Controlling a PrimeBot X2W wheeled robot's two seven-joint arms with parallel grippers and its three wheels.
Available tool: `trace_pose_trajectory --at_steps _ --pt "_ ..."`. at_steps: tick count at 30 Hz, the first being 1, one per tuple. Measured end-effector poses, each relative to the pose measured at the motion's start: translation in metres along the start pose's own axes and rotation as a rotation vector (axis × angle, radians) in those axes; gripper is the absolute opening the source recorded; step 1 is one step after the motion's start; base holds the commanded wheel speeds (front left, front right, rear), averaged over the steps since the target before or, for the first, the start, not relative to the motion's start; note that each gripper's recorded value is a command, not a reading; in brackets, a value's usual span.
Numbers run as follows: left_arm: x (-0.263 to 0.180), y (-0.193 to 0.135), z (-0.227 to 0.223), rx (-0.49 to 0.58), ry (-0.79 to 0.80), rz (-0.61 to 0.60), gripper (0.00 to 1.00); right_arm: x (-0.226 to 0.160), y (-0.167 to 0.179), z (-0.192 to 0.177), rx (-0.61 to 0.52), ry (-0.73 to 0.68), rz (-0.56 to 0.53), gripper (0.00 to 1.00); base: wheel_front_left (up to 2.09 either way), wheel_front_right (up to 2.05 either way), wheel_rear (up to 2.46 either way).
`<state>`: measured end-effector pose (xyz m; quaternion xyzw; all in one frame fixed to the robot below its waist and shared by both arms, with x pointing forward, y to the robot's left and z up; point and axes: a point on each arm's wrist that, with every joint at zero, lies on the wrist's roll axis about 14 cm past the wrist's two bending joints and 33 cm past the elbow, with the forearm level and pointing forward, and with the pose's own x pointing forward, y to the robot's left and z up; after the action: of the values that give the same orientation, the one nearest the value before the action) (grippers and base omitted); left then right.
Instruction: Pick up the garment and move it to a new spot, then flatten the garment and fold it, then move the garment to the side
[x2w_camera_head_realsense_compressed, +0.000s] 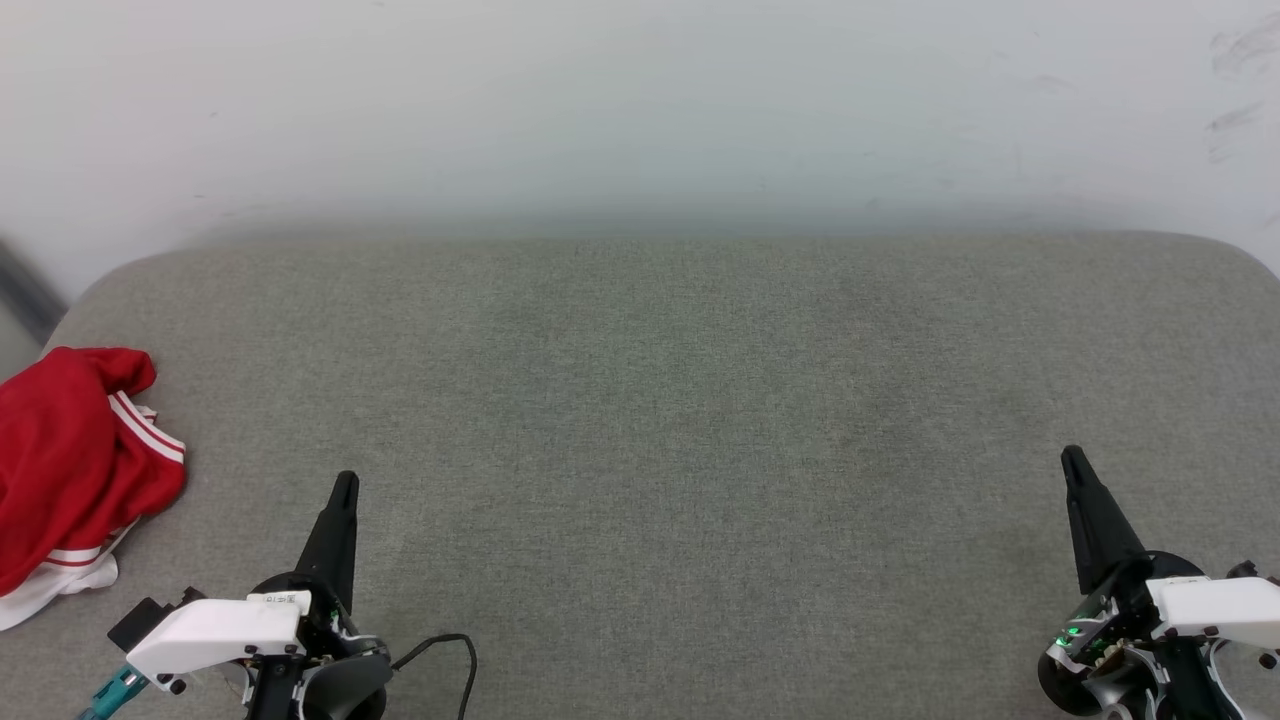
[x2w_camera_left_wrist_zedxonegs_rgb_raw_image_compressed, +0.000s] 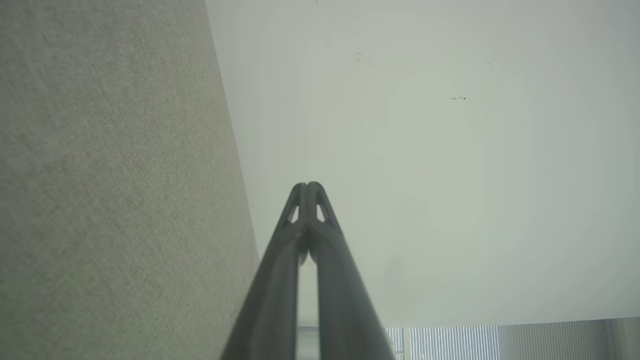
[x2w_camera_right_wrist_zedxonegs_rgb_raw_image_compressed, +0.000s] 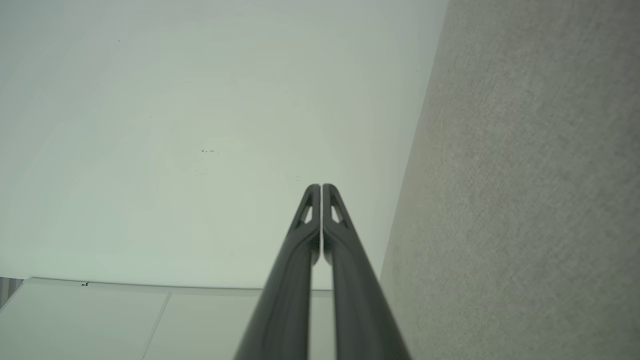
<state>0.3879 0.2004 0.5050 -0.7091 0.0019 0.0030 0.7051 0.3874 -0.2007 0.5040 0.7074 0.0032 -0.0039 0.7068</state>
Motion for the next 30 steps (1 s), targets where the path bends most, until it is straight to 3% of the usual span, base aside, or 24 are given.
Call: trace_pose_trajectory --at_steps 30 --pt "0.0 0.0 0.0 0.0 0.0 0.0 0.0 0.0 0.0 0.0 0.0 0.0 0.0 0.0 0.0 0.0 0.0"
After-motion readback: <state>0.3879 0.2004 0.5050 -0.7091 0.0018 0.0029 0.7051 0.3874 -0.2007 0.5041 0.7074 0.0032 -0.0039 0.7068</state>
